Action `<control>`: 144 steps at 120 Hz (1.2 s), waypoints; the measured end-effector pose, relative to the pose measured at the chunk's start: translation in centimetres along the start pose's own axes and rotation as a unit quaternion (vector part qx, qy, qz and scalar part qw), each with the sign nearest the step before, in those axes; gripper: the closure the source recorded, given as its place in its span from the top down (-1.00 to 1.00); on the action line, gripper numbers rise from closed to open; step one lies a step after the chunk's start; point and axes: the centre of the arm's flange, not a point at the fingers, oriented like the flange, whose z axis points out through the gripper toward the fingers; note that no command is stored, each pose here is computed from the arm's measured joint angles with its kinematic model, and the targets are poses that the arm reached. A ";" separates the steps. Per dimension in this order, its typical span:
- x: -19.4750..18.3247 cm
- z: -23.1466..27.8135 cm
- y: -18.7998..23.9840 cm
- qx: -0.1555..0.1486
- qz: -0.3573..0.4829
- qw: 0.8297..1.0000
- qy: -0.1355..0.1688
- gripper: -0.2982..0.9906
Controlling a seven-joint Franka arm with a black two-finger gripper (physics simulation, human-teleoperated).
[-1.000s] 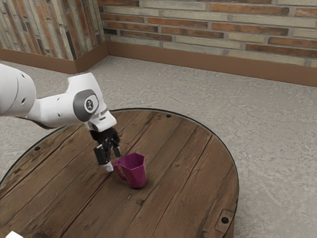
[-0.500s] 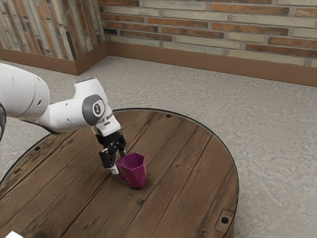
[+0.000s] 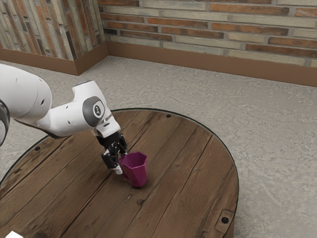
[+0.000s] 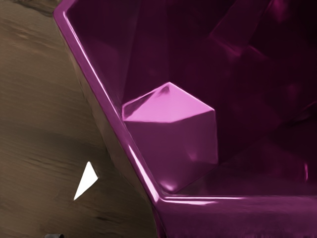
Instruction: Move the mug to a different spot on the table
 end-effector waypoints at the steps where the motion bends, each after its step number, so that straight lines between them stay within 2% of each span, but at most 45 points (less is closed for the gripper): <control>1: 0.0 0.0 0.0 0.000 0.000 1.000 0.000 0.22; 61: -0.1 0.0 -0.1 0.004 0.011 1.000 0.003 -0.41; 92: -0.3 -0.6 -0.2 0.011 0.013 1.000 0.008 -0.44; 107: -0.4 -1.9 -0.3 0.022 0.013 0.999 0.019 -0.45; 144: -3.1 -3.8 1.2 0.045 -0.005 0.995 0.084 -0.50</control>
